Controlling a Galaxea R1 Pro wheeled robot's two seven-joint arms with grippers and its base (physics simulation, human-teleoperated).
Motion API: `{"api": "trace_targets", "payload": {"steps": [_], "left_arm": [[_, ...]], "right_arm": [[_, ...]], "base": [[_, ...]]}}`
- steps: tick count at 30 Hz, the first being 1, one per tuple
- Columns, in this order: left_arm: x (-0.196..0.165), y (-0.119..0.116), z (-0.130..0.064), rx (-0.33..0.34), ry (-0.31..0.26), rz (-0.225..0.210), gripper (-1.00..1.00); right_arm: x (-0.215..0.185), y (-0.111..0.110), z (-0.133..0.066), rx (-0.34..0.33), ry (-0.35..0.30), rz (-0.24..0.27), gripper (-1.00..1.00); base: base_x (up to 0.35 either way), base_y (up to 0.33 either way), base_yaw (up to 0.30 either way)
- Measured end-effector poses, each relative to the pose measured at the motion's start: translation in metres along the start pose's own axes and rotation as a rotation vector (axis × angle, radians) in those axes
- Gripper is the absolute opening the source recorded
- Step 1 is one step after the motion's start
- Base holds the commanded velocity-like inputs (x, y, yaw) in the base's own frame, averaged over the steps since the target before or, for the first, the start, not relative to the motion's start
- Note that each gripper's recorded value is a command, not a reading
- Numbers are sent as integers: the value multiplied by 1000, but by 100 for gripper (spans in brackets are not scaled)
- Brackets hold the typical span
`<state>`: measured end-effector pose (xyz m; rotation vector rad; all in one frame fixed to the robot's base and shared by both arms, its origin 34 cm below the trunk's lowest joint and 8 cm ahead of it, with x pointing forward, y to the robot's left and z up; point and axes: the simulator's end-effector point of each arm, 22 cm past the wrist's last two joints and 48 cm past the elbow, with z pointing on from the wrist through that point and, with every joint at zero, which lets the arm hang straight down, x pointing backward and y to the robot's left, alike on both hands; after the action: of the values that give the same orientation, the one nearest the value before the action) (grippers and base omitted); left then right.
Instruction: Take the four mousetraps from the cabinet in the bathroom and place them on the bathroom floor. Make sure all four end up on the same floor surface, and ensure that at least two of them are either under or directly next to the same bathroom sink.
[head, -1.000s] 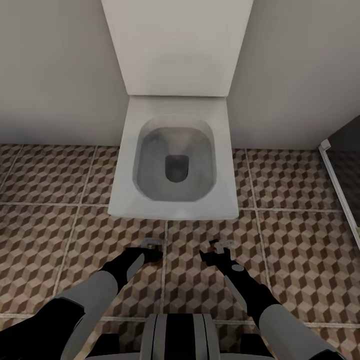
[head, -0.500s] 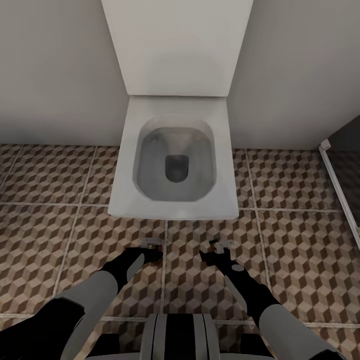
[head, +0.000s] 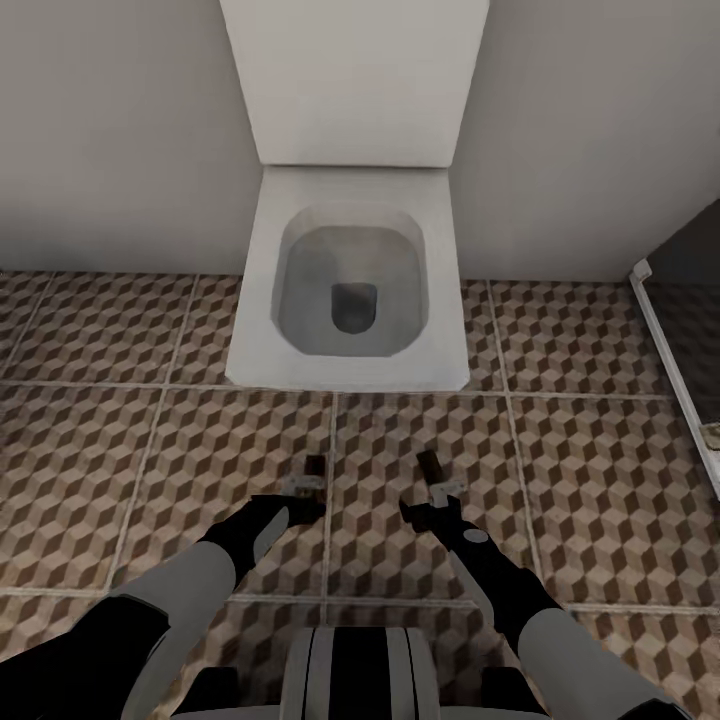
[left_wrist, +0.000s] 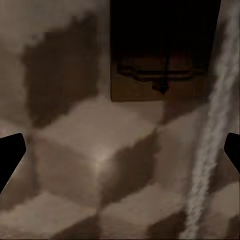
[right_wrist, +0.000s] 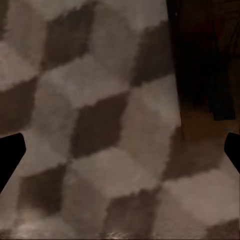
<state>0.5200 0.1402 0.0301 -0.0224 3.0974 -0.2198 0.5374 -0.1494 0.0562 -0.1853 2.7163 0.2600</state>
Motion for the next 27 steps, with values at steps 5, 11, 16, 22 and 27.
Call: {"api": "trace_targets", "payload": {"steps": [5,11,16,22,27], "left_arm": [[0,0,0,0,0,0,100],[0,0,0,0,0,1,100],[0,0,0,0,0,1,100],[0,0,0,0,0,1,100],[0,0,0,0,0,1,100]], "right_arm": [[0,0,0,0,-1,0,100],[0,0,0,0,0,0,100],[0,0,0,0,0,0,100],[0,0,0,1,0,0,100],[0,0,0,1,0,0,100]], "base": [[-294,0,0],[-298,0,0],[-299,0,0],[-300,0,0],[-300,0,0]]}}
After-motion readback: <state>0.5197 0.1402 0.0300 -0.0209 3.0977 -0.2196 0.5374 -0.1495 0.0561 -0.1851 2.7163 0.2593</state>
